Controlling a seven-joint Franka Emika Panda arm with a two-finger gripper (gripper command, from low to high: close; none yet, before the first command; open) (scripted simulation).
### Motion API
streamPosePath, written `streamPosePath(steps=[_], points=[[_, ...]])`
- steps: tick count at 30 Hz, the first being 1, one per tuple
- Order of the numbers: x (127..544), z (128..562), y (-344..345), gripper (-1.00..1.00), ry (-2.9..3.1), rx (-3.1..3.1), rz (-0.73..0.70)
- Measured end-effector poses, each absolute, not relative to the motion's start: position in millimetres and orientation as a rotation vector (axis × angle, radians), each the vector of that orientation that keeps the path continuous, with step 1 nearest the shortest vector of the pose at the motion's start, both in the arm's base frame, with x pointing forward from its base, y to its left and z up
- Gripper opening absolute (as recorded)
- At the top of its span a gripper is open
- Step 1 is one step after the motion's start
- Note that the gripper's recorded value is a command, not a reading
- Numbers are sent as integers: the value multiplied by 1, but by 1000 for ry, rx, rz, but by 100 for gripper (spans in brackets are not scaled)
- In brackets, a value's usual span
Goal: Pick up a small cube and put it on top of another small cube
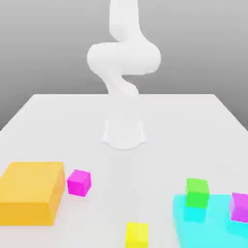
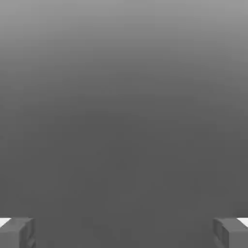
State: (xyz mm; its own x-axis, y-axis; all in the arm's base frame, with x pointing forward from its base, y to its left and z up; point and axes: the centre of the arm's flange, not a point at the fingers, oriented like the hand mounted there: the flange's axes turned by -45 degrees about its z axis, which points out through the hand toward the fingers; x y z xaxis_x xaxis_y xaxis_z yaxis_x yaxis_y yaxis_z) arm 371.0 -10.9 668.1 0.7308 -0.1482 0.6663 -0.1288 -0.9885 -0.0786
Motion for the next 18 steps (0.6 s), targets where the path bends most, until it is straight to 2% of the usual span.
streamPosePath(steps=[4, 9, 18], points=[[401, 595, -34, 0, 586, -2877, -951], [416, 504, -65, 0, 1013, -2796, -751], [390, 347, -115, 0, 1751, -2491, -398]])
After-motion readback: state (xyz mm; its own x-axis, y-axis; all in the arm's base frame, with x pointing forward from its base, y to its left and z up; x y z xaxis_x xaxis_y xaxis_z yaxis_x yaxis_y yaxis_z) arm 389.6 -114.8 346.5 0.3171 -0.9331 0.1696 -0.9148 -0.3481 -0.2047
